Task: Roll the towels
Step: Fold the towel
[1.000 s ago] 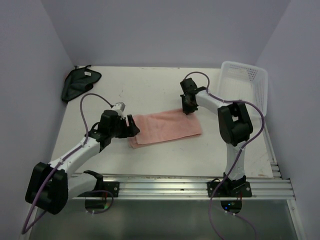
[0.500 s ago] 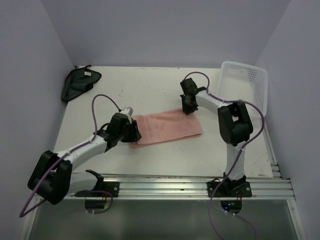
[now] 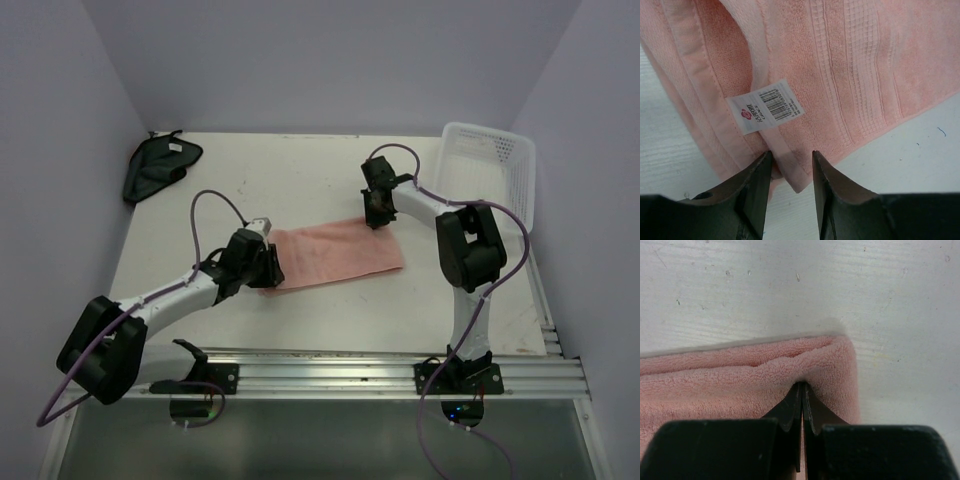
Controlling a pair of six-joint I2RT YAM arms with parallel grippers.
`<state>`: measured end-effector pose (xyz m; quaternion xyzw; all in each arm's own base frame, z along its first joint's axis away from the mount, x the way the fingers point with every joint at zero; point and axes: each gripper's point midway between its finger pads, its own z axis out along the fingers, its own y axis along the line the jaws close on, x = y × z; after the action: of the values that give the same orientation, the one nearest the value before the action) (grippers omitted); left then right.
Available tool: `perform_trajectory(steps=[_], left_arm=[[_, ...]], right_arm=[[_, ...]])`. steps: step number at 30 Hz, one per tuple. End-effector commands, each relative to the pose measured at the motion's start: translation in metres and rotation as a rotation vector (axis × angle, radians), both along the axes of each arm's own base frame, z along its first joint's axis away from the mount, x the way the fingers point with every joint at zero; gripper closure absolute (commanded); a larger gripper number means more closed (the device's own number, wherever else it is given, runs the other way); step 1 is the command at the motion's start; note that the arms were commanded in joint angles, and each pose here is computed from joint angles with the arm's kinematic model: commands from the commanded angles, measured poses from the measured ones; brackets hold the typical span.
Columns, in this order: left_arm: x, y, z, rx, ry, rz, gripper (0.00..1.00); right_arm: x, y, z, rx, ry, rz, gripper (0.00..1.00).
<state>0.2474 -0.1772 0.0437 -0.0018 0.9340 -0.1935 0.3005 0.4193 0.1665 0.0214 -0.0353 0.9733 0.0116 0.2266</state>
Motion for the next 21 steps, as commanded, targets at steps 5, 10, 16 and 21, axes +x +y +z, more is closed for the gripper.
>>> perform_trajectory(steps=[5, 10, 16, 21], left_arm=[[0.005, -0.005, -0.004, -0.017, -0.003, 0.030, 0.63], [0.004, -0.006, 0.000, -0.025, -0.011, 0.029, 0.75], [0.007, 0.003, 0.006, 0.004, -0.038, 0.064, 0.96], [0.008, 0.007, 0.021, -0.002, -0.078, 0.080, 1.00]], right_arm=[[-0.012, -0.014, -0.032, -0.034, 0.067, -0.010, 1.00], [-0.012, -0.015, -0.032, -0.032, 0.070, -0.012, 1.00], [-0.012, -0.016, -0.033, -0.034, 0.072, -0.015, 1.00], [-0.012, -0.016, -0.033, -0.036, 0.073, -0.018, 1.00]])
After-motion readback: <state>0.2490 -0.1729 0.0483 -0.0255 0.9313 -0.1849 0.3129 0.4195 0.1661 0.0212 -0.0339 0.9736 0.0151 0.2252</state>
